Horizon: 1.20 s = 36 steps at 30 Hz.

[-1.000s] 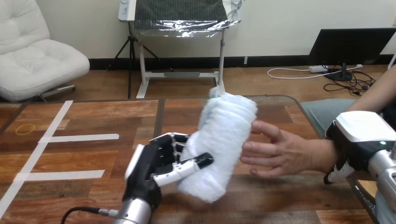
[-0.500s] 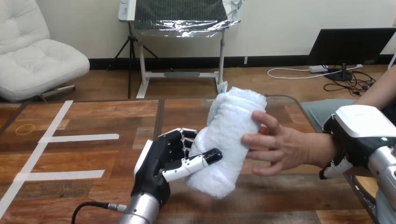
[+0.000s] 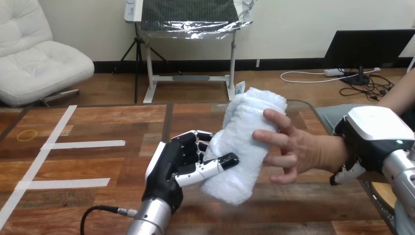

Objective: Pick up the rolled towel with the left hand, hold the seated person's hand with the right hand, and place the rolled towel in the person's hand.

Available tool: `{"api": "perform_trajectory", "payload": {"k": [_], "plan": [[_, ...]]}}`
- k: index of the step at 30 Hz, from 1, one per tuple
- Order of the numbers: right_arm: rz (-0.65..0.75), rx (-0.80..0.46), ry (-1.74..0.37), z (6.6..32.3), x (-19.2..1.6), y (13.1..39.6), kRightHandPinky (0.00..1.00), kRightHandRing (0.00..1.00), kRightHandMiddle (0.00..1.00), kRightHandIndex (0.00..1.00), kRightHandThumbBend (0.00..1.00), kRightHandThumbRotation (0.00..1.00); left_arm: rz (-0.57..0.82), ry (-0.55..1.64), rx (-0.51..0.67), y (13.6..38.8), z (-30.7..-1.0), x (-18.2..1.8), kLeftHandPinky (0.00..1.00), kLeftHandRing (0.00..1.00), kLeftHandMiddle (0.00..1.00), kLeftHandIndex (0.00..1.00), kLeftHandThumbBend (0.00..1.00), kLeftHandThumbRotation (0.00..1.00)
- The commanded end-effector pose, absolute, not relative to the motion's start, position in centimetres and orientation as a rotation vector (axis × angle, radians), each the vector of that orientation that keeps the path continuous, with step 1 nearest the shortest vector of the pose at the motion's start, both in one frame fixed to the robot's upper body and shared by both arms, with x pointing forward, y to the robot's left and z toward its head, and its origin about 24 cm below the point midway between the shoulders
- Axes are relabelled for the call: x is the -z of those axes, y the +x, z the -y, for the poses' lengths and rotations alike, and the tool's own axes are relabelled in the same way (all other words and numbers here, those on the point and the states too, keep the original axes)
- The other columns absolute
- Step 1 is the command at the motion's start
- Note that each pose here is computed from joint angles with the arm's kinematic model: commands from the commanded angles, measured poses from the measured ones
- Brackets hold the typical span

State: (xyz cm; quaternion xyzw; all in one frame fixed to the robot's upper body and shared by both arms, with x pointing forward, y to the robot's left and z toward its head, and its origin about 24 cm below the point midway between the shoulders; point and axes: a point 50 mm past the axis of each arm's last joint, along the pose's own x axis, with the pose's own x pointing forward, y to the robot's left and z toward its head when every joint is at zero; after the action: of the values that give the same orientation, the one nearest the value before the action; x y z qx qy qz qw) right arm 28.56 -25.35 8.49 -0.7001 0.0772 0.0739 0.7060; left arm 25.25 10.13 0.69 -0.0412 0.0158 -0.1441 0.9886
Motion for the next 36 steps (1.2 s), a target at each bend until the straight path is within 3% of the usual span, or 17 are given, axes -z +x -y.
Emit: {"api": "perform_trajectory", "payload": {"k": [1, 36], "plan": [[-0.086, -0.07, -1.502, 24.9, -11.1, 29.5, 0.12, 0.19, 0.28, 0.35, 0.7, 0.0, 0.084, -0.117, 0.369, 26.8, -7.2, -3.6, 0.35, 0.38, 0.41, 0.47, 0.67, 0.01], [-0.104, -0.067, -1.483, 25.0, -11.0, 29.4, 0.12, 0.19, 0.27, 0.36, 0.74, 0.0, 0.075, -0.155, 0.433, 26.3, -4.6, -3.9, 0.34, 0.38, 0.43, 0.46, 0.65, 0.0]]}}
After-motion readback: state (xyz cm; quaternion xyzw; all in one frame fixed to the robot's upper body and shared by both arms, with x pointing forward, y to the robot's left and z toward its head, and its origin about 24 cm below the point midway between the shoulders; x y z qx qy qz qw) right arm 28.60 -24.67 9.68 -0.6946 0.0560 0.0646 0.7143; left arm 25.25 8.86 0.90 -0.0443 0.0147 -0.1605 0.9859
